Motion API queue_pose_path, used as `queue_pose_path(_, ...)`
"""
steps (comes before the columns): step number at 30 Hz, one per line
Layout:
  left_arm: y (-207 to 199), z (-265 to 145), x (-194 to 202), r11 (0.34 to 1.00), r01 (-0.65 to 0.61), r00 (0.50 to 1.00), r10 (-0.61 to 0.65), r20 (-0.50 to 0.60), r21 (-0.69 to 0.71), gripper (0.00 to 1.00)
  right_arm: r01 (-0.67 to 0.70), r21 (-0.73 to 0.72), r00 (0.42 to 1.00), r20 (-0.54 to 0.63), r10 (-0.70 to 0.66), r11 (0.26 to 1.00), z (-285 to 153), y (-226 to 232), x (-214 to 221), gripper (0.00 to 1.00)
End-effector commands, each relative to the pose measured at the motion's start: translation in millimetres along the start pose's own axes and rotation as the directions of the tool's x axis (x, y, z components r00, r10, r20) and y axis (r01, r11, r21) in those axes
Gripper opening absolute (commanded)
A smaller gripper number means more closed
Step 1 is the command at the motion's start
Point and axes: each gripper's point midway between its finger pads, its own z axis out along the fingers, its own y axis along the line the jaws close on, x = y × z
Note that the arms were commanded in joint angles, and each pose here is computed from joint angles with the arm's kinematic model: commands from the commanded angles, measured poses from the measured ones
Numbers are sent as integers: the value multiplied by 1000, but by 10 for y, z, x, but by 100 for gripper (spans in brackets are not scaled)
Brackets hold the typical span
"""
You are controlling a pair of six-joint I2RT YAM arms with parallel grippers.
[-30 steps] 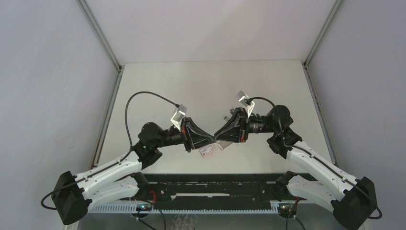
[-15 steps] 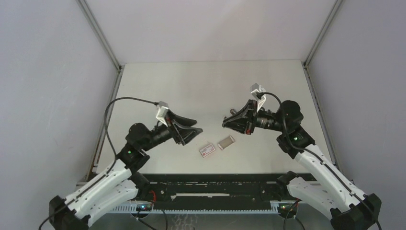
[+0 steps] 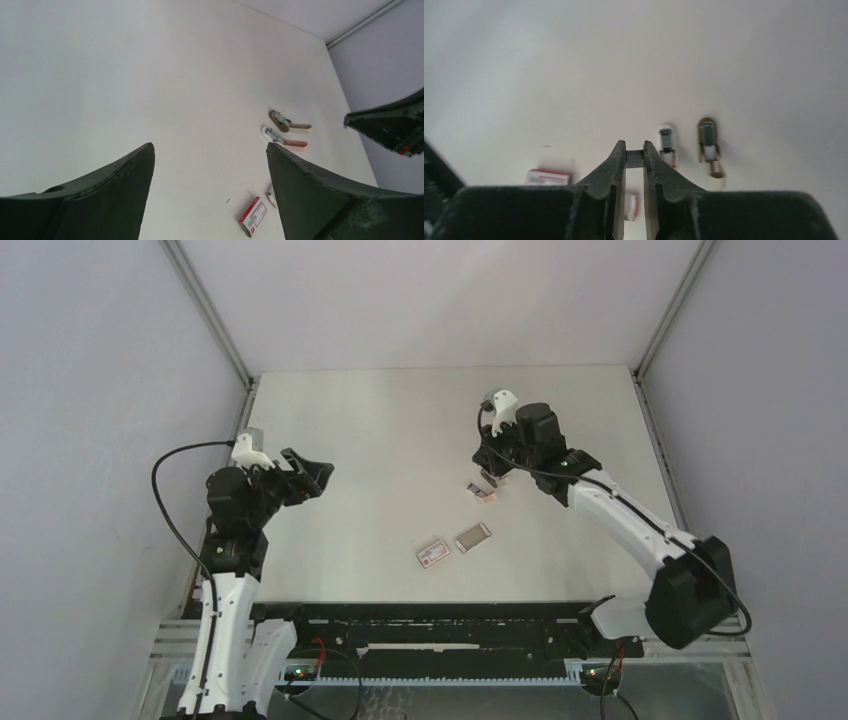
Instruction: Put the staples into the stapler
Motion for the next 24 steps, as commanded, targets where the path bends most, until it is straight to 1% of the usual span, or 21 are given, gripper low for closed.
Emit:
queue_pose_path(1,47,-141,-165,991,-118,993,118,-2,-67,87,99,171,995,-20,-97,980,205,-529,-175,12)
queue_pose_path(3,187,-195,-212,974,-166,986,168,-2,-152,87,115,193,993,-62,-105,975,392,-686,-93,12)
queue_pose_path(5,276,-226,-214,964,-174,984,176,-7,-202,87,133,206,989,-95,-115,970,540,-797,-51,12)
queue_pose_path(9,261,-208,-151,970,-165,986,165,-16,-179,87,160,221,980,-149,-129,962,794,-980,10,12)
queue_pose_path(13,308,-220,-123,966,-164,986,164,-19,-199,87,184,225,971,-194,-141,957,971,-1091,98,12)
queue_pose_path(24,307,-234,-135,965,-167,986,168,-12,-201,87,204,223,937,-328,-124,953,1125,-1202,546,13)
